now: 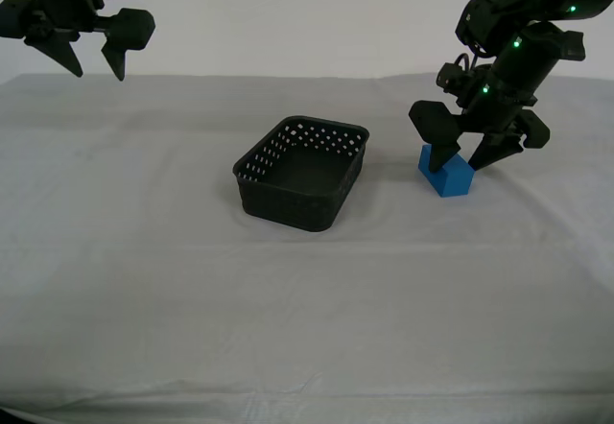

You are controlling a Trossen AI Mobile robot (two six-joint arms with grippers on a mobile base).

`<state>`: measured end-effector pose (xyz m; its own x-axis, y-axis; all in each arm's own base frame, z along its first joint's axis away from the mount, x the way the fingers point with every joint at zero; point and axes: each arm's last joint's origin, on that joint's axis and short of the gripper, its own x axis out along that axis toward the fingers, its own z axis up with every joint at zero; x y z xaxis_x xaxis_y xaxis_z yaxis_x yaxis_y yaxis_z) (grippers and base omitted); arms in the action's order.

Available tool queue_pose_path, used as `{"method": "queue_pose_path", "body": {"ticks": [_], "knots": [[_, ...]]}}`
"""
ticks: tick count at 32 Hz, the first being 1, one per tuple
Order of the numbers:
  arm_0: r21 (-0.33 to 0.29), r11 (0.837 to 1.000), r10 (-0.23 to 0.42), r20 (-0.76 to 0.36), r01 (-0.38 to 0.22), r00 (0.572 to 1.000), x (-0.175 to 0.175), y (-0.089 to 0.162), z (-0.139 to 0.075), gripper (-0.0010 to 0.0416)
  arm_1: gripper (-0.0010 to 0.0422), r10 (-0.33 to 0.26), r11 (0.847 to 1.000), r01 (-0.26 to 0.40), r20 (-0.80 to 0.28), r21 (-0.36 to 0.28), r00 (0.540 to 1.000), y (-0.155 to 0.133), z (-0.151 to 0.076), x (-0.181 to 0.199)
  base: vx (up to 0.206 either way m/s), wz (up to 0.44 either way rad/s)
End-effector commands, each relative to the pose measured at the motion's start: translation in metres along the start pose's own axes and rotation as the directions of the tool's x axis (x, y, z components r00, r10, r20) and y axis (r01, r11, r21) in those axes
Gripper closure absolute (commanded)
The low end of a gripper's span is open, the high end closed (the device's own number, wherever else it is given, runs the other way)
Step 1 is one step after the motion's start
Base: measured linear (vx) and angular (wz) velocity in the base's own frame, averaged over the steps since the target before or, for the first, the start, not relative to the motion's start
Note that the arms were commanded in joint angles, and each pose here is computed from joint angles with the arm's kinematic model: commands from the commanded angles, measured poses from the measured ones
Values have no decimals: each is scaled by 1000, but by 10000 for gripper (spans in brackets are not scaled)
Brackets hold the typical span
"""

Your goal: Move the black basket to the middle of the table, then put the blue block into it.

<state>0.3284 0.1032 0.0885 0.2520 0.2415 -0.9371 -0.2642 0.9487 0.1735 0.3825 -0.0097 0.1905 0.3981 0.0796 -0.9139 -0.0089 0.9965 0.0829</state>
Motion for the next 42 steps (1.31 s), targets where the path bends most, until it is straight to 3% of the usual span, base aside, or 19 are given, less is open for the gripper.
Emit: {"method": "queue_pose_path", "body": {"ticks": [1,4,5,6,7,8,15,21,29,30,33,36,39,42], "knots": [[-3,1000,-2,-6,2,1000,0,2,-1,141,133,-3,1000,3,2,-2,1000,0,0,0,0,0],[-8,1000,5,-8,-5,1000,1,4,-1,193,133,-3,1000,3,3,-1,1000,0,0,0,0,0],[-9,1000,21,-11,-21,1000,1,5,-1,284,133,-3,1000,3,3,-2,1000,0,0,0,0,0],[-8,1000,28,-12,-28,1000,1,5,-1,307,133,-3,1000,3,4,-2,1000,0,0,0,0,0],[-7,999,33,-15,-33,999,1,5,-2,378,133,-3,1000,3,4,-2,1000,0,0,0,0,0],[-8,999,33,-15,-33,999,1,6,-2,397,133,-3,1000,3,3,-1,1000,0,0,0,0,0],[-15,999,36,-36,-37,999,0,9,-2,407,133,-3,1000,3,6,-2,1000,0,1,0,0,0],[-83,995,58,-53,-63,997,-11,31,14,407,133,-3,1000,3,11,-2,1000,0,1,0,0,0],[-236,963,126,-39,-131,991,-47,103,49,407,133,-3,1000,3,11,-2,1000,0,1,0,0,0],[-274,950,143,-32,-146,989,-59,123,55,407,133,-4,1000,4,10,-1,1000,0,1,0,0,0],[-315,935,164,-15,-161,986,-72,143,62,407,133,-3,1000,3,10,-1,1000,0,1,0,0,0],[-374,909,204,18,-182,979,-89,172,67,406,133,-4,1000,4,10,-1,1000,0,1,0,0,0],[-399,897,220,28,-191,975,-88,181,65,406,133,-4,1000,4,9,2,1000,0,1,0,0,0],[-398,897,218,20,-192,976,-83,179,61,406,133,-4,1000,4,8,5,1000,0,0,1,0,0]]}}
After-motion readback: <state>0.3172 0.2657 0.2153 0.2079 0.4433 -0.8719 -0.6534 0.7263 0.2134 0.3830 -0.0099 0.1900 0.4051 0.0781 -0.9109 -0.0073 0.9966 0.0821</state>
